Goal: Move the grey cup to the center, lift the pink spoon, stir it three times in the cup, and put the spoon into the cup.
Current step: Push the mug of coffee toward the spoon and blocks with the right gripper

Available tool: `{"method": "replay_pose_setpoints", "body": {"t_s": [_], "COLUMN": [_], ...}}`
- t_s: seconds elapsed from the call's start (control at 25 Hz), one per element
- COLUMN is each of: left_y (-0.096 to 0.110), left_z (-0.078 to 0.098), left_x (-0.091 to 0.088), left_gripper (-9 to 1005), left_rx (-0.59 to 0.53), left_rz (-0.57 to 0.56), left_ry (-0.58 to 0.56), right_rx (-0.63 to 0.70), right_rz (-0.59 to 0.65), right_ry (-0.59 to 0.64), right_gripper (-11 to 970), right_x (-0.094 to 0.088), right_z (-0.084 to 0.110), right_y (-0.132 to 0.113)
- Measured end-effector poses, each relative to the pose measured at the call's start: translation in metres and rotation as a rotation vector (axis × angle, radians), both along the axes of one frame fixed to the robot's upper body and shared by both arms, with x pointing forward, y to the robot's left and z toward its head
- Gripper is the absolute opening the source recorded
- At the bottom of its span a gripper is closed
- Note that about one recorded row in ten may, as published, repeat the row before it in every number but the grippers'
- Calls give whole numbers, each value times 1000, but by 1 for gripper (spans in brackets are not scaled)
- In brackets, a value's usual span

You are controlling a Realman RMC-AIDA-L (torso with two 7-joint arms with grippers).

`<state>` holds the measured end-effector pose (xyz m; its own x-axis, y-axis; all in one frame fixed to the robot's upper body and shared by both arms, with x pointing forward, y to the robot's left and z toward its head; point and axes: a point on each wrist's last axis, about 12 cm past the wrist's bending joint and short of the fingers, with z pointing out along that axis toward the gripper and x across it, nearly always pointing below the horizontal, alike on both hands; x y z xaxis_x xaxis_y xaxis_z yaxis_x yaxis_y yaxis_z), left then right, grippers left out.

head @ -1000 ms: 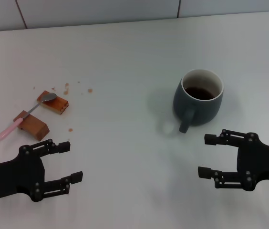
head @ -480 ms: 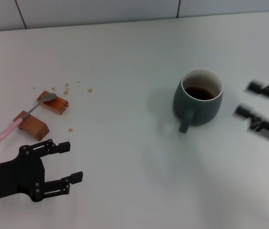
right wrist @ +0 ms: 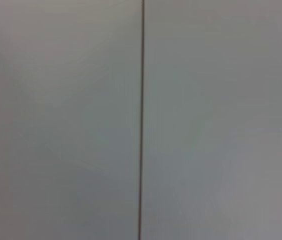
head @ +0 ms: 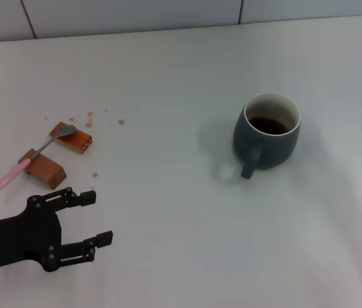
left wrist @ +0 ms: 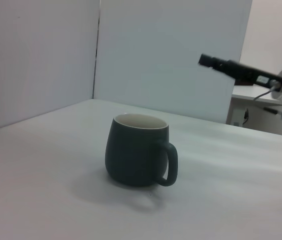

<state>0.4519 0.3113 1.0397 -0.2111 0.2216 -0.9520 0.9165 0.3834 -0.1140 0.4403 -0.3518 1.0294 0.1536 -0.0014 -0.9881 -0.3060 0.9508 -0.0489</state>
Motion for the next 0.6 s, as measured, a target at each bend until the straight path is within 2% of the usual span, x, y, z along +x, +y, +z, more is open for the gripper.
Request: {"method": "replay_pose_setpoints", "body": {"t_s": [0.08,0.32,0.6], "left_y": [0,-1,-1], "left_z": [0,0,1], "left_x": [0,1,1], "left_gripper": [786,786,787], "left_rx": [0,-1,-1], "left_rz": [0,-3,-4], "left_ry": [0,-2,-3], "right_rx": [-19,-114,-199], "right_rz": [-7,35,75], "right_ry": [23,99,147], "right_gripper": [221,31,2], "right_x": [5,26,41], "right_z": [-3,-19,-30], "right_y": [2,28,53]}}
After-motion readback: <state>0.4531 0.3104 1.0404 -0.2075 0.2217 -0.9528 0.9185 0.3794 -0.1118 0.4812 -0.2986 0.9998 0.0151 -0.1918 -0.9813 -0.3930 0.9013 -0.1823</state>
